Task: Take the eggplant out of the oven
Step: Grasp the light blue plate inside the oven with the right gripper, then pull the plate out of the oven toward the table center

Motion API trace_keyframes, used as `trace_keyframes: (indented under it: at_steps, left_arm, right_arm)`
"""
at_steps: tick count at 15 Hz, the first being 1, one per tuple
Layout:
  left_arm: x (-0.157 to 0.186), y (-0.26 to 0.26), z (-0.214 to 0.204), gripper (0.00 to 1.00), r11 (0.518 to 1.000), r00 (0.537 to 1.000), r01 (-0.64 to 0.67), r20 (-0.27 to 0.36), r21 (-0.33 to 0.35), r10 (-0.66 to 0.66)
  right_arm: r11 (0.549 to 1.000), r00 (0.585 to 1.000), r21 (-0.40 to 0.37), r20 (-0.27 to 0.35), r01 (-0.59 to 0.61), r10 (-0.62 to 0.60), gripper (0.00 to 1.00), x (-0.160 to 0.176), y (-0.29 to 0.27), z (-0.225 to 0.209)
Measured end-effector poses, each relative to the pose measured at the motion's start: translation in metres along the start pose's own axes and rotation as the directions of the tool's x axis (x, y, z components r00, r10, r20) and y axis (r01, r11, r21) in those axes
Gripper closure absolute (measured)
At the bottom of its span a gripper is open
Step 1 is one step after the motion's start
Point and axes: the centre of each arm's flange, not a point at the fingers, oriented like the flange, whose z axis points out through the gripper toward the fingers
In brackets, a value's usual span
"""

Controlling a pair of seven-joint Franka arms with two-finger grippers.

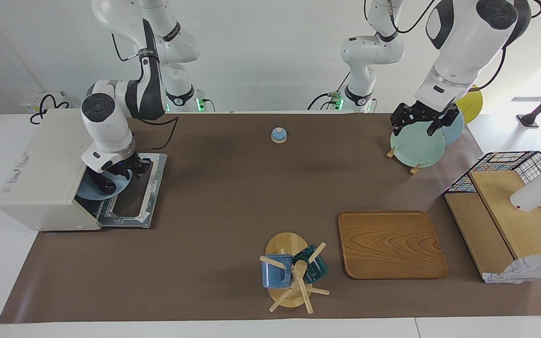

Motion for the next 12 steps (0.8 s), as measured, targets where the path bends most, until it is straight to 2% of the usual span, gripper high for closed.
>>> trace_keyframes:
  at_steps: [1,3,7,10,12]
  left_arm:
    - [0.0,0.0,0.0,0.0,1.0,1.0,0.0,0.0,0.0,0.0]
    - [0.0,0.0,0.0,0.0,1.0,1.0,0.0,0.0,0.0,0.0]
    - [0.0,0.0,0.0,0.0,1.0,1.0,0.0,0.0,0.0,0.0]
    - [0.0,0.0,0.0,0.0,1.0,1.0,0.0,0.0,0.0,0.0]
    - [0.0,0.0,0.0,0.0,1.0,1.0,0.0,0.0,0.0,0.0]
  right_arm:
    - [1.0,1.0,0.0,0.002,0.014,-0.014,0.76,-0.001,0.0,0.001]
    - [0.999,0.999,-0.011,0.003,0.049,-0.049,0.97,-0.004,0.0,0.0]
    - [0.99,0.991,-0.057,-0.02,0.13,-0.132,0.98,0.001,-0.035,-0.018]
    - [0.989,0.991,-0.077,-0.049,0.123,-0.127,0.98,0.009,-0.138,-0.052]
    - [0.996,0.995,-0.041,-0.068,0.074,-0.076,0.98,0.008,-0.221,-0.071]
